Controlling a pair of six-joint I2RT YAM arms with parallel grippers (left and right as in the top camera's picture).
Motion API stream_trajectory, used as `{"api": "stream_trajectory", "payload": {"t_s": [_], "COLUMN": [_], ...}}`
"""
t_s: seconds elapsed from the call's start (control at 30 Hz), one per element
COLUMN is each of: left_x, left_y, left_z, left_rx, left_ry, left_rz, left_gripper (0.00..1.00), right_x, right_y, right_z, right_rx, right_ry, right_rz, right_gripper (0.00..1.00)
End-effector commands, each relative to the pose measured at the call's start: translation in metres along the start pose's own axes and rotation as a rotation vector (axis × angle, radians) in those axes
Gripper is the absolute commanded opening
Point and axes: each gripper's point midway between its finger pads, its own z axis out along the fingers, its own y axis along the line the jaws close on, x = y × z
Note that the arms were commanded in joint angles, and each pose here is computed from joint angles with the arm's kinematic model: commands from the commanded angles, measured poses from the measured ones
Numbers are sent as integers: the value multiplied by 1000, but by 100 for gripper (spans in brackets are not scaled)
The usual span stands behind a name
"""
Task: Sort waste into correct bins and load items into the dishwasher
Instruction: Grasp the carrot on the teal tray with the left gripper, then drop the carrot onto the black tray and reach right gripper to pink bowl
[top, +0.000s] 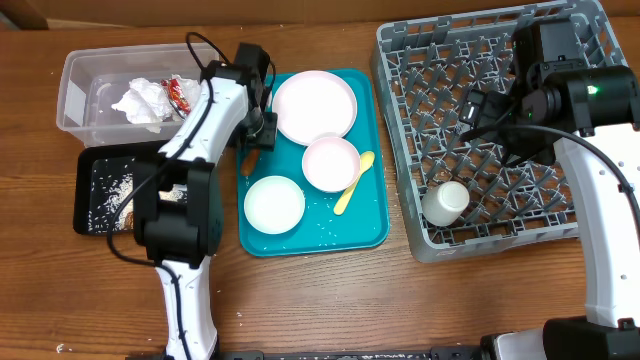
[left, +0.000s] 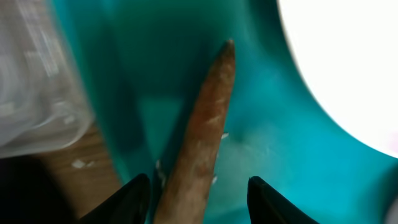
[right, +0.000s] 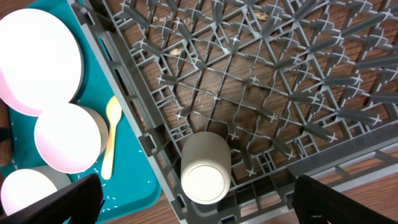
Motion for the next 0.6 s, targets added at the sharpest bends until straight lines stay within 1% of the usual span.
{"api": "stream_trajectory", "payload": {"t_s": [0.0, 0.03, 0.1, 0.13, 0.17, 0.27, 0.3, 0.33, 0.43, 0.57], "left_x": [7, 9, 10, 12, 12, 8, 3, 2, 1, 19], "left_y": [-6, -6, -5, -5, -5, -6, -7, -6, 2, 26], "left_z": [24, 28, 33, 35, 32, 15, -13, -23, -86, -163], "left_rx": [14, 10, 9, 7, 7, 15, 25, 24, 26, 31], "left_ry": [57, 67, 80, 86, 86, 71, 47, 41, 4, -48], "left_rz": [107, 107, 101, 71, 49, 26, 17, 7, -87, -210], "left_gripper": [49, 46, 23, 6, 4, 4, 4, 4, 4, 4], "right_x": [-6, -6, -6, -6, -6, -7, -7, -7, -7, -6], "right_y": [3, 3, 3, 3, 3, 3, 3, 3, 3, 4], "right_z": [-7, -7, -7, -7, -7, -7, -7, -7, -7, -7], "right_rx": [-16, -16, -16, -16, -16, -18, -18, -18, -19, -24], "right_ry": [-26, -26, -27, -27, -28, -31, -31, -31, -31, -29], "right_rz": [-5, -5, -5, -5, -5, -5, -20, -20, -20, -20], "right_gripper": [100, 100, 100, 100, 100, 100, 100, 100, 100, 100]}}
